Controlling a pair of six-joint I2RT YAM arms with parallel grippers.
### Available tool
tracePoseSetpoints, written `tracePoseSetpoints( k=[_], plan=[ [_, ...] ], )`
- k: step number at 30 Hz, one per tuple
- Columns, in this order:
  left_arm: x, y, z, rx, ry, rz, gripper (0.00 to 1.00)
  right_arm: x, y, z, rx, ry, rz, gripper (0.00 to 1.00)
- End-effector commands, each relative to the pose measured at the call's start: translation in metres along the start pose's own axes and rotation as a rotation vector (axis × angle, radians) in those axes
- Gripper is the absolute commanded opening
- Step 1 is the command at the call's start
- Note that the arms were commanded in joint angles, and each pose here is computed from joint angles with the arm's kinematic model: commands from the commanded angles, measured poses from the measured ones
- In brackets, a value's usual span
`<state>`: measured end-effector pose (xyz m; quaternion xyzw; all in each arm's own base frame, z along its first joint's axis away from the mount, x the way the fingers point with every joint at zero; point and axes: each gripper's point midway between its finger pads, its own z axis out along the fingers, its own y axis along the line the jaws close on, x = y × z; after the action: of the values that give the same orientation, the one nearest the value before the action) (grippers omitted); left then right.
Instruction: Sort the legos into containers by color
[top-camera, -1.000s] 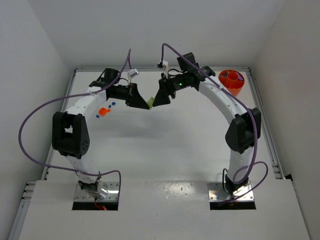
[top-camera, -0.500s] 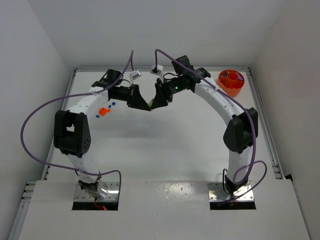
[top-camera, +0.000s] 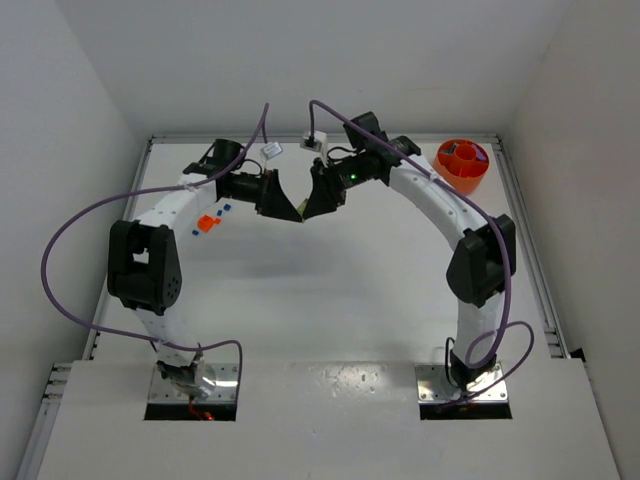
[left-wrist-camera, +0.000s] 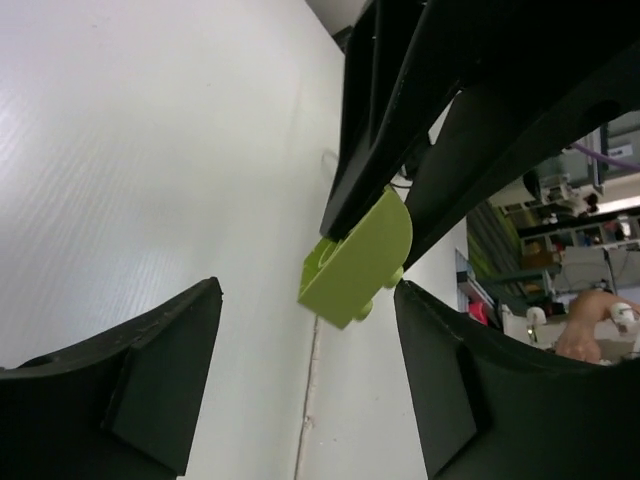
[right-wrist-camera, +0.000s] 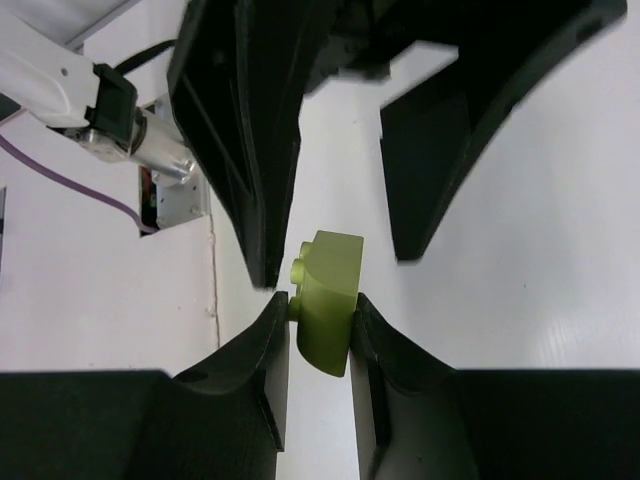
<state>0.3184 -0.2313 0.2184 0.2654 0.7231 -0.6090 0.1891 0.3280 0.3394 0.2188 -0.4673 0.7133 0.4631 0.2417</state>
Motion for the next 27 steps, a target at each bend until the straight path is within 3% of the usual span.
tracePoseSetpoints(
  k=[1,4,8,10,11,14,20,27],
  plan=[
    [-0.011,0.000,-0.016,-0.074,-0.042,0.068,0.76,-0.006,0.001,-0.027,0.073,-0.031,-0.046,0.06],
    [-0.025,0.013,-0.040,-0.166,-0.092,0.094,0.79,0.000,-0.014,-0.061,0.153,-0.103,0.033,0.06],
    [-0.045,0.038,-0.074,-0.462,-0.137,0.175,0.80,0.020,-0.063,-0.132,0.402,-0.133,0.140,0.06],
    [-0.061,0.033,-0.089,-0.584,-0.179,0.256,0.85,0.041,-0.095,-0.178,0.534,-0.148,0.234,0.06],
    [-0.065,0.039,-0.094,-0.664,-0.189,0.281,0.98,0.043,-0.105,-0.195,0.583,-0.154,0.254,0.06],
    [-0.075,0.030,-0.102,-0.759,-0.247,0.342,1.00,0.066,-0.147,-0.249,0.798,-0.125,0.311,0.06],
    [-0.083,0.029,-0.095,-0.755,-0.290,0.329,1.00,0.089,-0.220,-0.315,1.084,-0.080,0.407,0.06],
    [-0.082,0.036,-0.093,-0.751,-0.294,0.293,1.00,0.090,-0.269,-0.331,1.165,-0.082,0.445,0.06]
  ],
)
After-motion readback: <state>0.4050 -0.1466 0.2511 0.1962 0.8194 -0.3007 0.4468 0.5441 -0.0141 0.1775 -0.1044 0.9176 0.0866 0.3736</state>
